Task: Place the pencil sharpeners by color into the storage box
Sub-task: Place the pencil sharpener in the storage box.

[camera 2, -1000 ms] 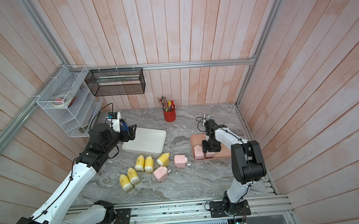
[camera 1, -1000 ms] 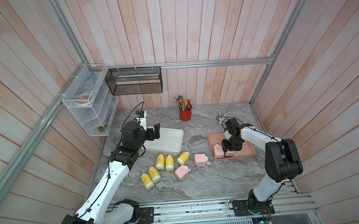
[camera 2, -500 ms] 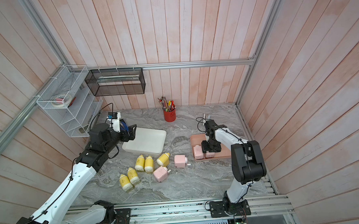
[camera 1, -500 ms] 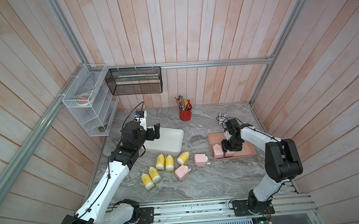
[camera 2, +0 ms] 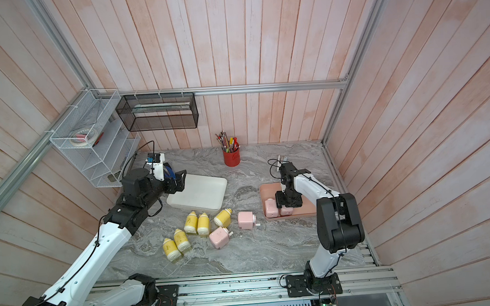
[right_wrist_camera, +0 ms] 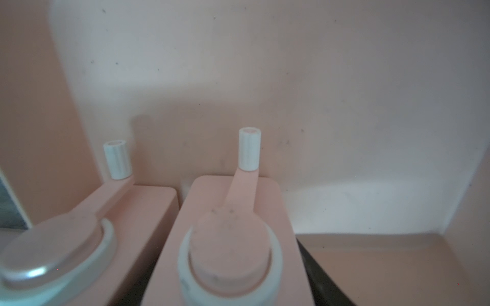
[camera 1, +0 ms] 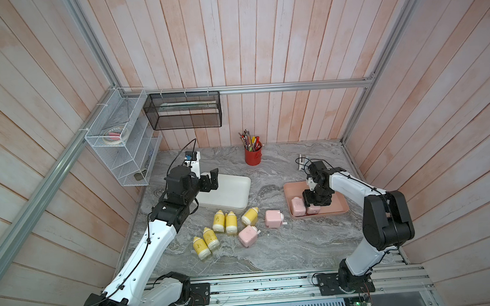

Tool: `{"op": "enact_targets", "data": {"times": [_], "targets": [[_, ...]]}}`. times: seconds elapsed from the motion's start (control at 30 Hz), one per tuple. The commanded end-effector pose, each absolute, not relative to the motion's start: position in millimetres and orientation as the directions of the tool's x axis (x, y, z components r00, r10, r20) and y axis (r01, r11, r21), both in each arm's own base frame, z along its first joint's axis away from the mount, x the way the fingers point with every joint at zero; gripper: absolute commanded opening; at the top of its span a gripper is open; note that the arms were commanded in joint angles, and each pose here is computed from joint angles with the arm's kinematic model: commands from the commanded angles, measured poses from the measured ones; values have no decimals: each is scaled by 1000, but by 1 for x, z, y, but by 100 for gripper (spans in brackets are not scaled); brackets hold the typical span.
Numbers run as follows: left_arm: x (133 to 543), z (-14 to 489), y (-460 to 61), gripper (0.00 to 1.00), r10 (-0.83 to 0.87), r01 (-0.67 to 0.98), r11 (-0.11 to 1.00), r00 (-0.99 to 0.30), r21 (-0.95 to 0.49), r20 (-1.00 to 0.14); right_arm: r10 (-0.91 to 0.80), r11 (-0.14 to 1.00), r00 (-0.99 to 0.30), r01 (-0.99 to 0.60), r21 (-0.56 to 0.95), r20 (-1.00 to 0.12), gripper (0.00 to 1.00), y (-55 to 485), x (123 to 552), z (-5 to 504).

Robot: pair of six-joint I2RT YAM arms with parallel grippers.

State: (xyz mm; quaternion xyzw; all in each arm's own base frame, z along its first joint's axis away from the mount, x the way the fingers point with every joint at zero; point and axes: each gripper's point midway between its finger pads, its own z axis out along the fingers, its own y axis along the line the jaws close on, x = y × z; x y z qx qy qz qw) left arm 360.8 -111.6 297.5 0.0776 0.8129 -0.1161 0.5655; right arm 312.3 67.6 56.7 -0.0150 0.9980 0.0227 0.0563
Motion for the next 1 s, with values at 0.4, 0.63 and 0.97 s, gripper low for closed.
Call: {"op": "enact_targets", "data": {"times": [0.4,0.63,0.97], "targets": [[361,307,-113,99,-8,263,960,-325,-99,-946,23,999,-980,15,39,-200,64,63,306,113],[362,306,-112,100,-7,259,961,-323,-96,-946,115,993,-960,104,54,-255,65,70,291,151],[361,309,-112,100,-9,260,961,-317,-96,-948,166,985,-932,142,98,-322,67,118,274,211]]}}
